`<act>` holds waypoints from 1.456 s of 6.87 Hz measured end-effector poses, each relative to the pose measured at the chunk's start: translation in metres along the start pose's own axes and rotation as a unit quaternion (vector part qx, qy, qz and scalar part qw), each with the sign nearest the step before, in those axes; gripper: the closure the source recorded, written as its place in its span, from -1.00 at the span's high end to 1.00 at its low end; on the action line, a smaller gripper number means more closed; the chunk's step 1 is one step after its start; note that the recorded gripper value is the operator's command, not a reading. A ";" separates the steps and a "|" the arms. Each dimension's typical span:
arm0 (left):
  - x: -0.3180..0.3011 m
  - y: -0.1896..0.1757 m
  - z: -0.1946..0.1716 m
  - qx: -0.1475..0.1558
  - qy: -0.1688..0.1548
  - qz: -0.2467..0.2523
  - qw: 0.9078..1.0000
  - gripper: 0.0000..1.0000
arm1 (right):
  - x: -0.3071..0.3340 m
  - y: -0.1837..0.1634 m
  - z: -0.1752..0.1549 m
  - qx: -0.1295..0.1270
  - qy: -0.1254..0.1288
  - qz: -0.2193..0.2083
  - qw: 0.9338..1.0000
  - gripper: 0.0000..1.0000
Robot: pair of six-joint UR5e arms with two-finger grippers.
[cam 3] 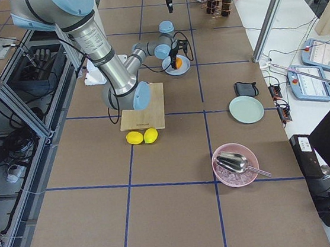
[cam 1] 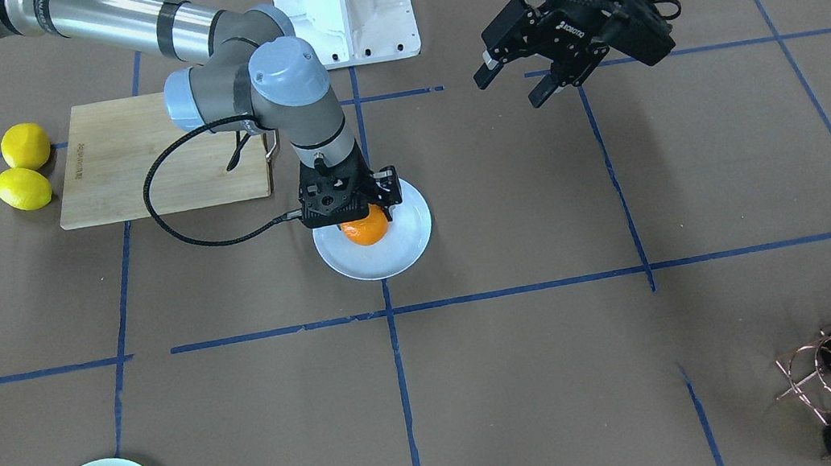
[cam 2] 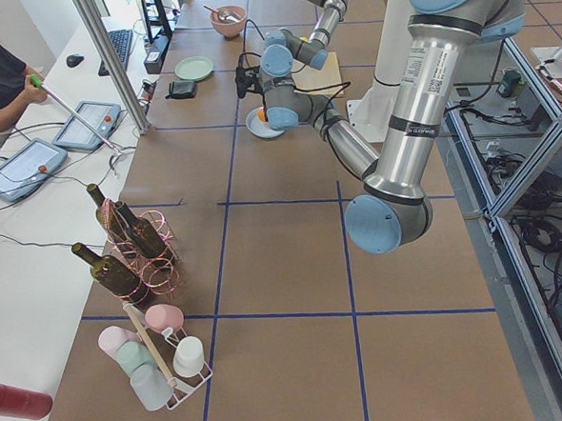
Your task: Pick orange to plate
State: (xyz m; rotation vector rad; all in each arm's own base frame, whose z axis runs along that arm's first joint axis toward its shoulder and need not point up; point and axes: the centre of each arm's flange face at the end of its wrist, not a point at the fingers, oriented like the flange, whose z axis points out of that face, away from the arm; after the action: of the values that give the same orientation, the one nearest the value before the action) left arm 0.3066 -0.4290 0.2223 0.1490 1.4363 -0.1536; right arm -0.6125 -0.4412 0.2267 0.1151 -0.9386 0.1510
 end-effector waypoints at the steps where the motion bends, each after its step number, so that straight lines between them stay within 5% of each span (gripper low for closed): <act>1: -0.002 0.000 0.000 0.001 -0.002 -0.001 1.000 1.00 | -0.002 0.000 0.001 0.002 0.001 0.000 1.000 1.00; 4: -0.026 -0.004 0.006 0.003 -0.024 -0.013 1.000 1.00 | 0.000 -0.002 -0.030 0.002 -0.024 -0.006 1.000 1.00; 6: -0.072 -0.017 0.015 0.017 -0.068 -0.010 0.997 1.00 | 0.090 -0.043 -0.117 -0.022 -0.067 0.015 0.997 1.00; 7: -0.102 -0.026 0.008 0.020 -0.097 0.036 0.994 1.00 | 0.156 -0.084 -0.157 -0.031 -0.072 0.023 0.997 1.00; 8: -0.143 -0.035 -0.010 0.019 -0.137 0.096 0.986 1.00 | 0.234 -0.132 -0.196 -0.029 -0.066 0.016 0.997 1.00; 10: -0.238 -0.069 -0.092 0.008 -0.229 0.215 0.949 1.00 | 0.388 -0.200 -0.272 -0.021 -0.035 -0.027 0.999 1.00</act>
State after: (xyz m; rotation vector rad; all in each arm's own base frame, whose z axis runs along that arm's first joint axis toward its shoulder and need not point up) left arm 0.1732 -0.4747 0.4456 0.4076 0.9124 0.1532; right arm -0.1351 -0.5628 0.3744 0.1079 -1.0063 0.0776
